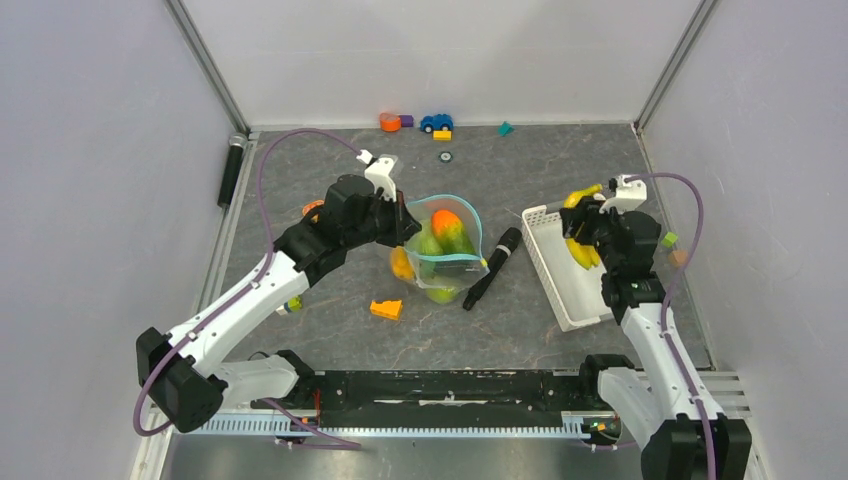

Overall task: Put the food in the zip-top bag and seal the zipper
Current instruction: Pick up the fake fruit from the bin, then place the fake fruit in the zipper food storage bag.

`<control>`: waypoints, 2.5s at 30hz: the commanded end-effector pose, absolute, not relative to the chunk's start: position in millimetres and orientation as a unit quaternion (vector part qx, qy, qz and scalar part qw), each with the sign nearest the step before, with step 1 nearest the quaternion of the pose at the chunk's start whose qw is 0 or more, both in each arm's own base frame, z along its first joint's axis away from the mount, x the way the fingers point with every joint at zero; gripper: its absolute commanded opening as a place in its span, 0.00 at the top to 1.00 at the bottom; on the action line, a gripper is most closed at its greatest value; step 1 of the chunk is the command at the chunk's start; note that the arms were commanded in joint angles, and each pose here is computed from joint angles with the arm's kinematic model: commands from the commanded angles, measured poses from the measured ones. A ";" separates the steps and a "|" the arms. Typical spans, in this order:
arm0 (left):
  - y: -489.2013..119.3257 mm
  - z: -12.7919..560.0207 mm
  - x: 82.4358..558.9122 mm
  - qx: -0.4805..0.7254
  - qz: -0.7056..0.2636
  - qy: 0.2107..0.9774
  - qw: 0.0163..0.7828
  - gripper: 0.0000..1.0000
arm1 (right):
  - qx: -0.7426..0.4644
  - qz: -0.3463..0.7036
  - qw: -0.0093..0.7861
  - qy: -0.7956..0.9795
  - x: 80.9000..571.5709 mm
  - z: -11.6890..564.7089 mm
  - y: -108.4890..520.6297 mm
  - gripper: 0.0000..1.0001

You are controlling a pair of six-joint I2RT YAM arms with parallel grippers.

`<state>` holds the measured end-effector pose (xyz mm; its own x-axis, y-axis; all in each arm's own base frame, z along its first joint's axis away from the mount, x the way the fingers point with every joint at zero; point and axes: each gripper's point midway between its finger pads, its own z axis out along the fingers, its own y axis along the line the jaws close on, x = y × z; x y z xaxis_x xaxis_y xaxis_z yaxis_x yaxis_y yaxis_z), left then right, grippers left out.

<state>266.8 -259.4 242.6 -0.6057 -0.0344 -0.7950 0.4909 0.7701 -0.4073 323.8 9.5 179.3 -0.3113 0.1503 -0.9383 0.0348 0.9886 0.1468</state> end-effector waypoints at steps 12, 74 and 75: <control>-247.1 260.6 273.8 0.082 -0.259 0.876 0.398 0.98 | -0.347 0.482 0.689 0.417 223.2 410.3 265.5 1.00; -252.3 320.4 249.8 0.127 -0.332 0.820 0.449 0.98 | -0.352 0.382 0.420 0.744 239.5 169.3 332.3 0.99; -251.3 323.0 249.7 0.128 -0.332 0.818 0.453 0.98 | -0.348 0.373 0.416 0.753 242.1 165.6 330.4 0.99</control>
<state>245.1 -232.2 253.0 -0.6858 -0.0262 -0.7273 0.3839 0.8360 -0.3921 233.1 346.8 217.7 -0.2981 -0.0442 -0.9535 -0.9027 0.3379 0.2665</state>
